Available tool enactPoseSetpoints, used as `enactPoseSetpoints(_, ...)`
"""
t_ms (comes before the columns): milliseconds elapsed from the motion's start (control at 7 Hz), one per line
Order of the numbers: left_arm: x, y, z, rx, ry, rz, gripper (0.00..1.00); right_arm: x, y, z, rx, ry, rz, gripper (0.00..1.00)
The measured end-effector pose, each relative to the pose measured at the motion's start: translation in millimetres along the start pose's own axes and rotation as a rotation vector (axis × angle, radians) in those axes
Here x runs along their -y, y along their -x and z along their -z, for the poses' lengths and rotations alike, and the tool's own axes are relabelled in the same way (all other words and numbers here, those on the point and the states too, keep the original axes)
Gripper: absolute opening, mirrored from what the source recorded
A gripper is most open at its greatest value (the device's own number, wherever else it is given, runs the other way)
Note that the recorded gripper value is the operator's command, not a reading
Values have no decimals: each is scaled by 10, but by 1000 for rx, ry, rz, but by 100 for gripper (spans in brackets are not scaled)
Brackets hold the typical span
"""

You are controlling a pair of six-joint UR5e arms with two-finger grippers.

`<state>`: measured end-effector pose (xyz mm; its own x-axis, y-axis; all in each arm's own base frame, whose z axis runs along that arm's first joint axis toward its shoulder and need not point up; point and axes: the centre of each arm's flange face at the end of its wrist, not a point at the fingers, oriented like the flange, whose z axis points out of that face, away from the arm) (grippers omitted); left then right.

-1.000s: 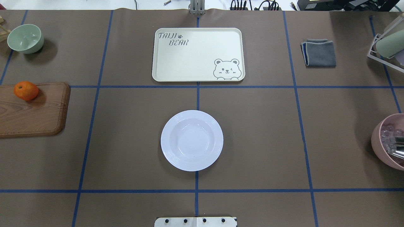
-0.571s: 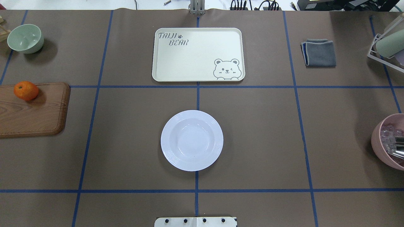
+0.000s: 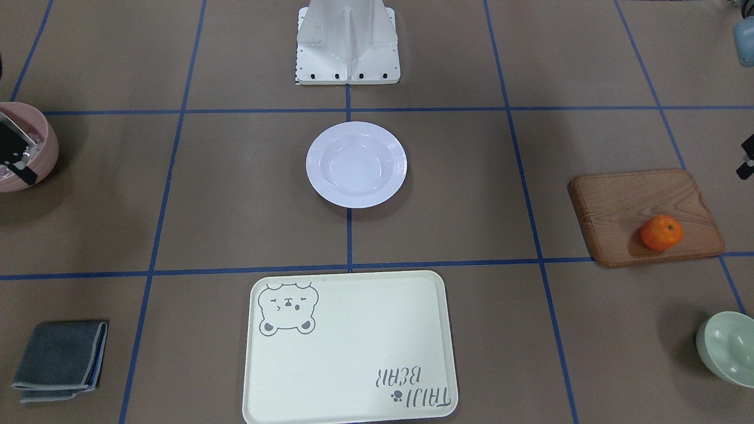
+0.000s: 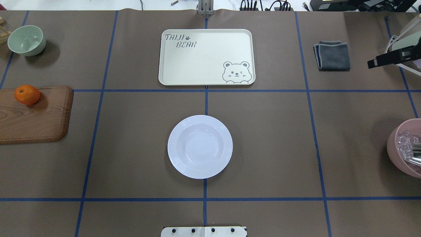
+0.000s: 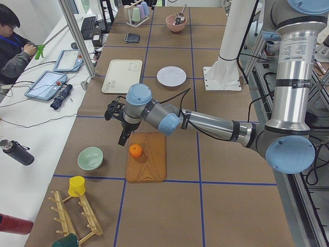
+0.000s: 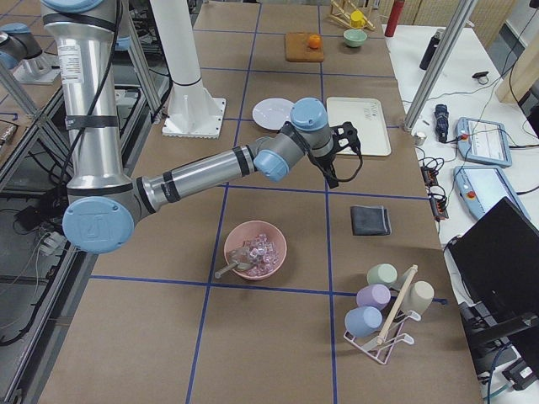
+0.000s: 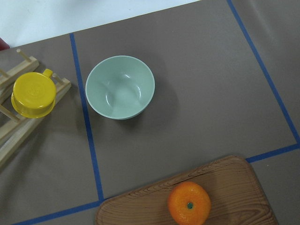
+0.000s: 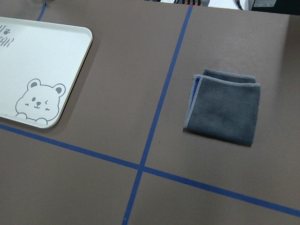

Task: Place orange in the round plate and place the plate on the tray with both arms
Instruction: 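Reach left gripper to the orange on the board while right arm moves forward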

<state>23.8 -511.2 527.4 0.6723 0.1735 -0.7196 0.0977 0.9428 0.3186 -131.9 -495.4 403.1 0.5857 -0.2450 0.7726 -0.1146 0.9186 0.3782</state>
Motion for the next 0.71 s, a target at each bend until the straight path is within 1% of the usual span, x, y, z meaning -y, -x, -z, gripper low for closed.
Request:
enactPoseSetpoints(143,-92,-41,-205,0,35,35,98,-120,300,-209,-24,0,-43,100)
enactPoseSetpoints(286,-161,-38,-411,9,55,48,98,-214,488,-338,-38,-3,-68,100)
enactPoseSetpoints(429,-220,-40,-653,21,57,43,98,-265,585,-393,-40,-3,-74,100)
enactPoseSetpoints(714,-262,-159,-1248,51,39,38,98,-304,636,-429,-37,3,-78,100)
